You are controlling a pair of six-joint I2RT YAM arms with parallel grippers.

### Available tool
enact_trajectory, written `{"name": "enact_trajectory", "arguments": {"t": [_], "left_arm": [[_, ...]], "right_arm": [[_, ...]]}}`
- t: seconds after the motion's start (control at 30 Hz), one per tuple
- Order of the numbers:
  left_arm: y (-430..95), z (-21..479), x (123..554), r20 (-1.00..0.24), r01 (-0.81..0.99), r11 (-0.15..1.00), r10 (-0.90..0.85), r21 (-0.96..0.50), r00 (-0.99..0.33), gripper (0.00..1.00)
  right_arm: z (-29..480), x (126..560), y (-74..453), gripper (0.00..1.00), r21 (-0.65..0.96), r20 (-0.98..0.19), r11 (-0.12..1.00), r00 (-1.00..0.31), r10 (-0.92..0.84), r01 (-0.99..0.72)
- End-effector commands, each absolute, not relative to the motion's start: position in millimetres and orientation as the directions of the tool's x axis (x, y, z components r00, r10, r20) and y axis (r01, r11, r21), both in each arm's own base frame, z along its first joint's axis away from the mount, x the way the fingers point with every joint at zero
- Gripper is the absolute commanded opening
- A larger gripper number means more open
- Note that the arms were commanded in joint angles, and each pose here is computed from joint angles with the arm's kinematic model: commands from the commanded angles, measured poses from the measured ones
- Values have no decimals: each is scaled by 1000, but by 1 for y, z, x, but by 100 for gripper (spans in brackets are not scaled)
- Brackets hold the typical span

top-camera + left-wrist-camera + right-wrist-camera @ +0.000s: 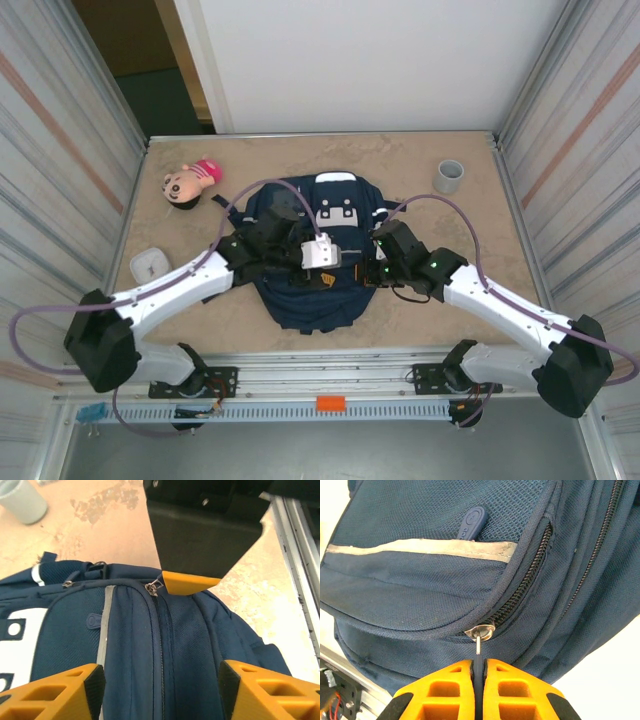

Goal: Pack the student bag

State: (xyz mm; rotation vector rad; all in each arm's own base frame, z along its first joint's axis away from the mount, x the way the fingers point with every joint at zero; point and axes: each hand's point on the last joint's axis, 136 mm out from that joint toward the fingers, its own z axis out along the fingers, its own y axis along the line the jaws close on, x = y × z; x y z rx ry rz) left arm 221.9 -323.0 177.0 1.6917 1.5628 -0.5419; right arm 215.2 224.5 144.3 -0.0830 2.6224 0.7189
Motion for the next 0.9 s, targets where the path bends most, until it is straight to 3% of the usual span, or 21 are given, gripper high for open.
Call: {"name": "enact_trajectory", "arguments": {"t": [0.0,0.13,0.23,0.37,0.6,0.87], "left_arm": [[-335,179,234,-751,968,47,641,248,162,60],[-337,161,248,-723,963,82,677,258,136,53],[-334,159,254,-708,954,100,693,284,138,28],[-325,166,245,-717,944,73,670,321,192,12],[-308,167,220,-740,954,-11,629,299,239,8],[-310,165,196,-764,952,-137,570,273,301,8]], "right_arm": [[166,218,229,0,499,-459,839,-887,42,-218],[167,218,230,0,497,-462,837,-886,32,-229],[168,221,227,0,489,-471,841,-881,33,-230],[162,237,204,0,483,-464,862,-880,106,-151],[151,274,166,0,522,-438,851,-873,215,-52],[147,305,172,0,567,-425,822,-876,227,-62]]}}
